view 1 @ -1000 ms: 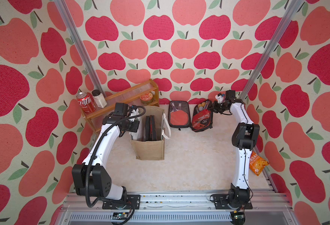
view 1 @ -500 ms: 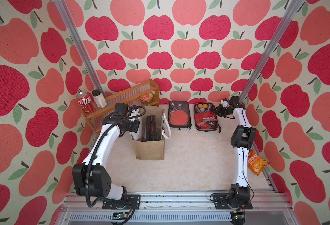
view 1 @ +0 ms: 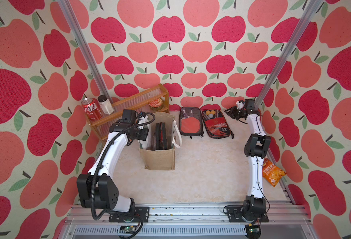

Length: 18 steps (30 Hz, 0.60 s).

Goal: Remove the ping pong set from the canvas bag
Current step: Place the ping pong set at the center of the board, then move the ping pong set to the center of the board.

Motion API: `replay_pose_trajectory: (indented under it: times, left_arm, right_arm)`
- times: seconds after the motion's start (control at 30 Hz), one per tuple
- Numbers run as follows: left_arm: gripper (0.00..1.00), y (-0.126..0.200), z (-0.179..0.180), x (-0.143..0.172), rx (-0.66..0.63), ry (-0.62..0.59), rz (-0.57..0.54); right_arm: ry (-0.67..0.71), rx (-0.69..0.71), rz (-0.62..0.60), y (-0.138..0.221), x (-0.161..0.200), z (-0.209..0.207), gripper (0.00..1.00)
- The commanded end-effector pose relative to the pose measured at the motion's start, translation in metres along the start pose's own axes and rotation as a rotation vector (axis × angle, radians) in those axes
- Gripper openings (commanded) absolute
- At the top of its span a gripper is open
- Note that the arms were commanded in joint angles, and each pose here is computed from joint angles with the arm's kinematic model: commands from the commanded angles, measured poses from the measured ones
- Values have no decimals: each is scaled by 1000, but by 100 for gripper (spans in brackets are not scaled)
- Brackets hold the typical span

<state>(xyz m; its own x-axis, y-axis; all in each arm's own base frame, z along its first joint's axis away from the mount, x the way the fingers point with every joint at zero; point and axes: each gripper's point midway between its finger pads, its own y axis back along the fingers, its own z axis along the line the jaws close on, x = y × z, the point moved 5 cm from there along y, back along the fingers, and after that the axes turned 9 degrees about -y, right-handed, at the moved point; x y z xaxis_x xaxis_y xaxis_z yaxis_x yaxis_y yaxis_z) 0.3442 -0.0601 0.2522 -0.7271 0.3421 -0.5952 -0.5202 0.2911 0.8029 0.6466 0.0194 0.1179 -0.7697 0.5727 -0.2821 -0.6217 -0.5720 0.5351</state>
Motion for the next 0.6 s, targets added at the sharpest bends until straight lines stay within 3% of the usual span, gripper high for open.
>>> replay_pose_trajectory:
  times: [0.0, 0.13, 0.33, 0.57]
  left_arm:
    - [0, 0, -2, -1, 7, -15, -13]
    - [0, -2, -2, -1, 8, -18, -9]
    - [0, -10, -4, -5, 24, -22, 7]
    - [0, -15, -10, -10, 23, -52, 26]
  right_arm:
    - [29, 25, 3, -1, 7, 10, 41]
    - [164, 146, 15, 28, 29, 38, 45]
    - [299, 294, 42, 71, 96, 56, 47]
    - [331, 422, 142, 97, 184, 34, 47]
